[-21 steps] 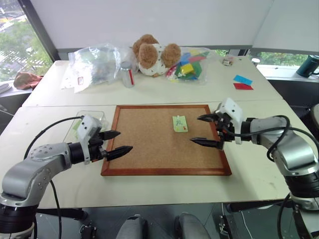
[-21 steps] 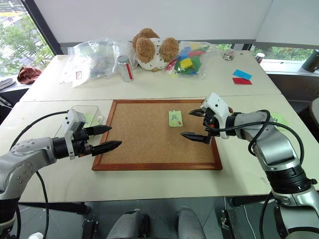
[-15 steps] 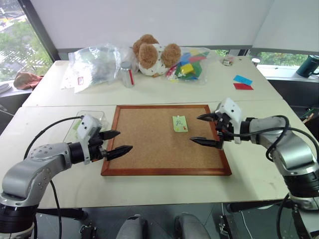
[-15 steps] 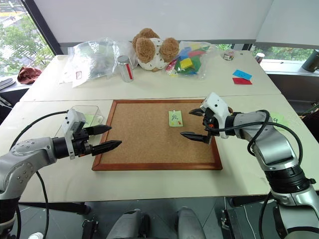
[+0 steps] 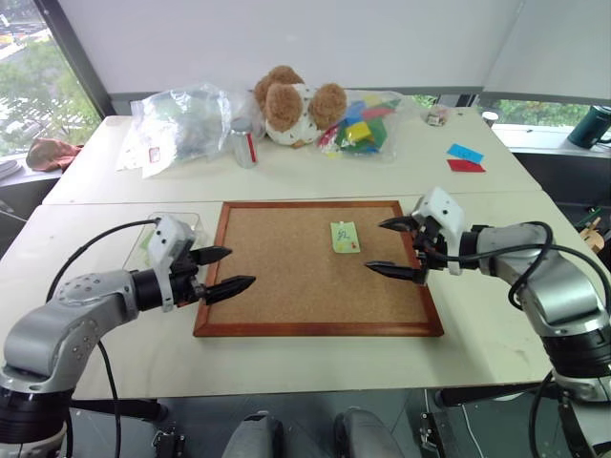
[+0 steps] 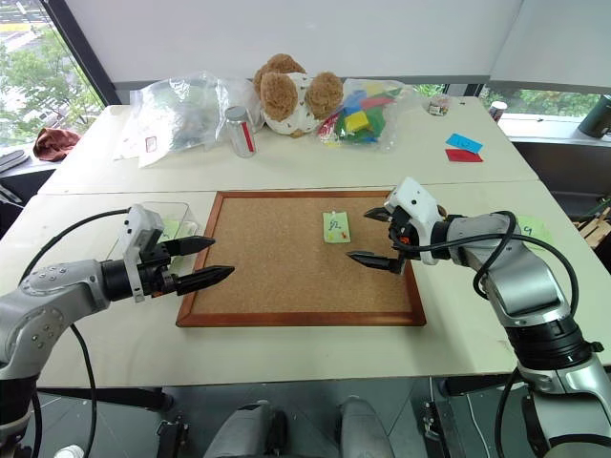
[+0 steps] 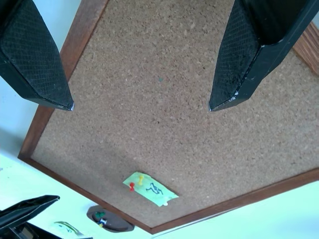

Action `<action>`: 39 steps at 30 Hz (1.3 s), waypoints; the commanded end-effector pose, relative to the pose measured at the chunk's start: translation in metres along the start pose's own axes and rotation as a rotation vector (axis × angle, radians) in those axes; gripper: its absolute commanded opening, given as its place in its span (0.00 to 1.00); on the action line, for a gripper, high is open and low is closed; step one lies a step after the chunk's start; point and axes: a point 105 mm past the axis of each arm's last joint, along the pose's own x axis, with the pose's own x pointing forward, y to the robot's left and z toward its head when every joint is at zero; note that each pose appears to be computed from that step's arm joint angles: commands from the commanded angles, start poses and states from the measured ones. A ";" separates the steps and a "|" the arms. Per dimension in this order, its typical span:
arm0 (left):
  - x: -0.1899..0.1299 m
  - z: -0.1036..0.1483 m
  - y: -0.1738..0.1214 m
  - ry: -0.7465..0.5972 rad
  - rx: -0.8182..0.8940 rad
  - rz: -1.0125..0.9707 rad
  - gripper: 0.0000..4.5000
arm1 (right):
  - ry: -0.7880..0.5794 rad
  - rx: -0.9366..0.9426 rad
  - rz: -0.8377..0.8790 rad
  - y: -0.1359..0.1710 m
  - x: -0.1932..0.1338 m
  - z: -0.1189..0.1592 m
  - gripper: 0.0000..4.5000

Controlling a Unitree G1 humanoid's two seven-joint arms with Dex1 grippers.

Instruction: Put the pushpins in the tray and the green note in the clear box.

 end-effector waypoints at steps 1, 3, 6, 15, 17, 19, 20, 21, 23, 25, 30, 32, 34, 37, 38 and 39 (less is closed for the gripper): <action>-0.001 0.011 -0.001 -0.036 0.038 0.005 0.99 | -0.031 -0.040 -0.013 -0.002 0.000 0.012 1.00; 0.001 0.011 -0.001 -0.040 0.038 0.003 0.99 | -0.031 -0.040 -0.015 -0.003 -0.001 0.012 1.00; 0.005 0.010 -0.003 -0.045 0.042 0.001 0.99 | -0.031 -0.041 -0.018 -0.003 -0.001 0.012 1.00; 0.042 -0.020 0.001 -0.006 0.082 0.050 0.46 | -0.053 -0.013 -0.036 -0.004 0.007 0.016 1.00; 0.054 -0.025 0.000 -0.013 0.084 0.055 0.23 | -0.069 0.032 -0.071 -0.009 0.014 0.020 1.00; 0.065 -0.029 -0.001 -0.013 0.097 0.060 0.02 | -0.049 0.073 -0.134 -0.018 0.024 0.018 1.00; 0.068 -0.031 -0.001 -0.011 0.105 0.062 0.01 | -0.036 0.086 -0.155 -0.021 0.027 0.016 1.00; 0.073 -0.032 -0.001 -0.008 0.108 0.065 0.01 | -0.022 0.105 -0.177 -0.025 0.032 0.014 1.00; 0.080 -0.036 0.000 -0.008 0.097 0.067 0.01 | -0.003 0.141 -0.210 -0.032 0.043 0.012 1.00; 0.085 -0.039 0.001 -0.003 0.095 0.070 0.01 | 0.011 0.165 -0.229 -0.036 0.054 0.011 1.00; 0.088 -0.052 0.005 0.017 0.082 0.090 0.01 | 0.049 0.220 -0.247 -0.043 0.087 0.004 1.00; 0.088 -0.054 0.004 0.019 0.075 0.092 0.00 | 0.051 0.242 -0.256 -0.047 0.095 0.002 0.94; 0.087 -0.056 0.005 0.023 0.077 0.100 0.00 | 0.062 0.235 -0.261 -0.049 0.102 -0.001 0.81; 0.086 -0.056 0.004 0.023 0.081 0.106 0.00 | 0.058 0.245 -0.262 -0.051 0.107 -0.001 0.60; 0.085 -0.056 0.004 0.022 0.080 0.108 0.00 | 0.056 0.251 -0.263 -0.052 0.108 -0.002 0.60; 0.085 -0.056 0.004 0.021 0.079 0.111 0.00 | 0.055 0.258 -0.266 -0.053 0.109 -0.002 0.60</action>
